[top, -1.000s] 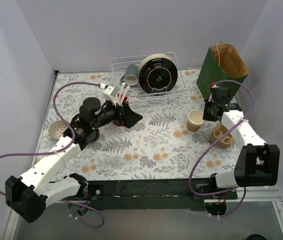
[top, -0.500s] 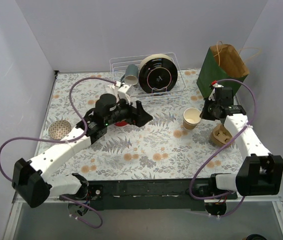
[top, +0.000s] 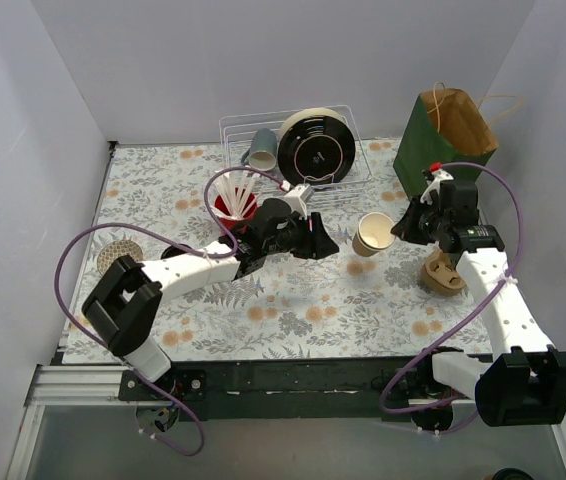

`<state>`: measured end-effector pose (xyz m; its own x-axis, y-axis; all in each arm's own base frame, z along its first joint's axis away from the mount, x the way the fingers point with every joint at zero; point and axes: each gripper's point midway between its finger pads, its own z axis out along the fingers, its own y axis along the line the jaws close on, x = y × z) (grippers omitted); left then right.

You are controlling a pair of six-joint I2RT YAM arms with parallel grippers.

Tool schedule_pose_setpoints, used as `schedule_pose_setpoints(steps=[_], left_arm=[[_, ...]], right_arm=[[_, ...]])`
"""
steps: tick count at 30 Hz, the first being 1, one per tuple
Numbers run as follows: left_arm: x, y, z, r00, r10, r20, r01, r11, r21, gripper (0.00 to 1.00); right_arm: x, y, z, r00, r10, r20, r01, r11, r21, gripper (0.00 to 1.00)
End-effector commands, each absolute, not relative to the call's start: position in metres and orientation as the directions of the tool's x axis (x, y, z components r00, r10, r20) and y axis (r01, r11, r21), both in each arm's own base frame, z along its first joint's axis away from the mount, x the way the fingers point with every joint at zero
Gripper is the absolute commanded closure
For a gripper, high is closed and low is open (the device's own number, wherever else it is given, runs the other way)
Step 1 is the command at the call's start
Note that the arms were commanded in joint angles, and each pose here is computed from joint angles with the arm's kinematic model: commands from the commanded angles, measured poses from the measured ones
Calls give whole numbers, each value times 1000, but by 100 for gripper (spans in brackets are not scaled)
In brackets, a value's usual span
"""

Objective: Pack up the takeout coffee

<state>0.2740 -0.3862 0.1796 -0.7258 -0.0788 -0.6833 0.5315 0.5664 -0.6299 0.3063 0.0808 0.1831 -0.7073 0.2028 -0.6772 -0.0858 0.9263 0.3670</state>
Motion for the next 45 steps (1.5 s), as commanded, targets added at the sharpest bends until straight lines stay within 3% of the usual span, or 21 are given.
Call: schedule_pose_setpoints(steps=[1,3,5,10,15,24,29,32,36,39,40,45], left_arm=[[285,-414,215,-719,-204,-664,536,445,-717,64],[285,-420,209,-742,-208,-637,516,428,-742,80],[286,-424,213,-742,-226,-631,520,400,-755,81],[287,-430,220,-745,-252,-617,519,362,-774,74],[284,-440,214,-764,-224,-605,519,344,-783,73],[289,-443,178,-777,-192,-600,481,433,-762,71],[288,-431,188,-749,-201,-632,497,460,-736,69],[288,-413,209,-706,-227,-671,504,504,-701,60],[281,-380,232,-633,-219,-742,528,580,-621,40],[270,-349,249,-591,-217,-777,521,633,-573,19],[268,-341,254,-578,-222,-785,519,642,-564,3],[236,-279,271,-528,-202,-825,492,719,-491,2]], right_arm=[[306,90,193,-687,225,-691,-123,901,416,99],[303,92,191,-692,225,-686,-129,896,424,99],[303,92,191,-686,229,-691,-134,893,429,99],[301,94,190,-690,230,-686,-140,888,438,99],[300,96,188,-693,230,-683,-143,885,444,99],[305,89,200,-671,227,-706,-130,901,413,99],[311,89,227,-653,222,-724,-144,902,407,99],[307,101,231,-657,199,-727,-217,874,435,99],[299,126,241,-664,177,-726,-341,792,506,99],[291,148,234,-695,138,-706,-385,758,527,99],[288,154,233,-694,121,-710,-393,763,513,99],[257,203,220,-707,35,-706,-449,749,488,99]])
